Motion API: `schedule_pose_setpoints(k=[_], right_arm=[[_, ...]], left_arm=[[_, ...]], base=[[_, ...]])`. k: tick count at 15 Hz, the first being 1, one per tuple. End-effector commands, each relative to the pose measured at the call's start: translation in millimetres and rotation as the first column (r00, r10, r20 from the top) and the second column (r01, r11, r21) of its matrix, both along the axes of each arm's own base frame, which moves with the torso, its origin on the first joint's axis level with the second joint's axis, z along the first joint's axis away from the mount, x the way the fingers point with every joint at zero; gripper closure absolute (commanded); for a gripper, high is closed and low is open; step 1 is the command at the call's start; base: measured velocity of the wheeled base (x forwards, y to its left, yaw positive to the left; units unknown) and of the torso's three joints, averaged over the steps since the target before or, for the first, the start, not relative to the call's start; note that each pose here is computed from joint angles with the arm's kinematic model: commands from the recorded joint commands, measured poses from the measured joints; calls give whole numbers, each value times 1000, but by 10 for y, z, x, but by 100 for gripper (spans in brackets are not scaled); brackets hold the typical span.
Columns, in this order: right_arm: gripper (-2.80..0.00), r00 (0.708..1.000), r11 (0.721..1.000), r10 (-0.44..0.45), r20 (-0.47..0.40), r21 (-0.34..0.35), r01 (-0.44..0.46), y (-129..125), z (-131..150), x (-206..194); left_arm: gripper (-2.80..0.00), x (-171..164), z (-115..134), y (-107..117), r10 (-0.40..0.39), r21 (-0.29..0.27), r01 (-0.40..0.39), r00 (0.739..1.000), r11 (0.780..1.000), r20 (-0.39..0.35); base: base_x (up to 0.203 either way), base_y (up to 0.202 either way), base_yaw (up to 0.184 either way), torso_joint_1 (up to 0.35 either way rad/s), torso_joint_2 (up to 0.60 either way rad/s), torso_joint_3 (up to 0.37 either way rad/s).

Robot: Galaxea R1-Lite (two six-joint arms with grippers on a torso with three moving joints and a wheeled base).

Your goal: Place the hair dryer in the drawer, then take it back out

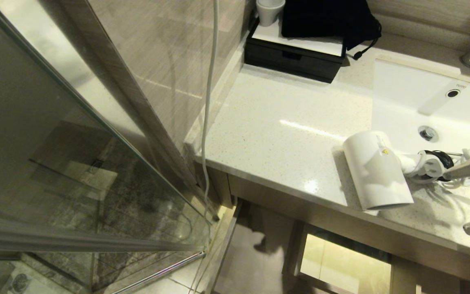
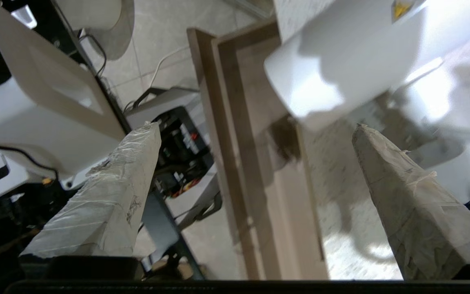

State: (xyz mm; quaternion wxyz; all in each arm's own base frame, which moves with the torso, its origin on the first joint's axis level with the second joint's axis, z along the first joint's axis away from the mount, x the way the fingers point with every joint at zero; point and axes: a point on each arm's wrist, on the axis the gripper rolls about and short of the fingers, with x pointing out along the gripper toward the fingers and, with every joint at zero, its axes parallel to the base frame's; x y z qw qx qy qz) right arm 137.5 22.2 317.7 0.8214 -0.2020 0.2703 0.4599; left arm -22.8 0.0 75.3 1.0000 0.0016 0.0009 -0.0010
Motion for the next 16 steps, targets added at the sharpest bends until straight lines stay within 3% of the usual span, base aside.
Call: schedule_pose_setpoints(k=[1, 4, 6, 7, 8, 10, 16], right_arm=[[-280, 999, 1000, 16, 30, 13, -17, 3, 29, 9], [-280, 993, 998, 58, 104, -44, -54, -21, 20, 92], [-280, 992, 989, -3, 130, -144, 22, -90, 13, 96], [-280, 992, 991, 10, 126, -133, 7, -88, 18, 55], [-280, 988, 991, 48, 147, -133, -29, -85, 12, 31], [-280, 958, 969, 175, 228, -214, -126, -88, 0, 57], [-280, 924, 947, 244, 295, -278, -162, -97, 4, 162]], left_arm=[[-280, 0, 0, 0, 0, 0, 0, 1000, 1000, 0], [-280, 0, 0, 0, 0, 0, 0, 1000, 1000, 0], [-280, 1, 1, 0, 0, 0, 0, 1000, 1000, -1], [-280, 0, -1, 0, 0, 0, 0, 1000, 1000, -1], [-280, 1, 1, 0, 0, 0, 0, 1000, 1000, -1], [-280, 0, 0, 0, 0, 0, 0, 1000, 1000, 0], [-280, 0, 0, 0, 0, 0, 0, 1000, 1000, 0]], base=[[0, 0, 0, 0, 0, 0], [0, 0, 0, 0, 0, 0], [0, 0, 0, 0, 0, 0], [0, 0, 0, 0, 0, 0], [0, 0, 0, 0, 0, 0], [0, 0, 0, 0, 0, 0], [0, 0, 0, 0, 0, 0]])
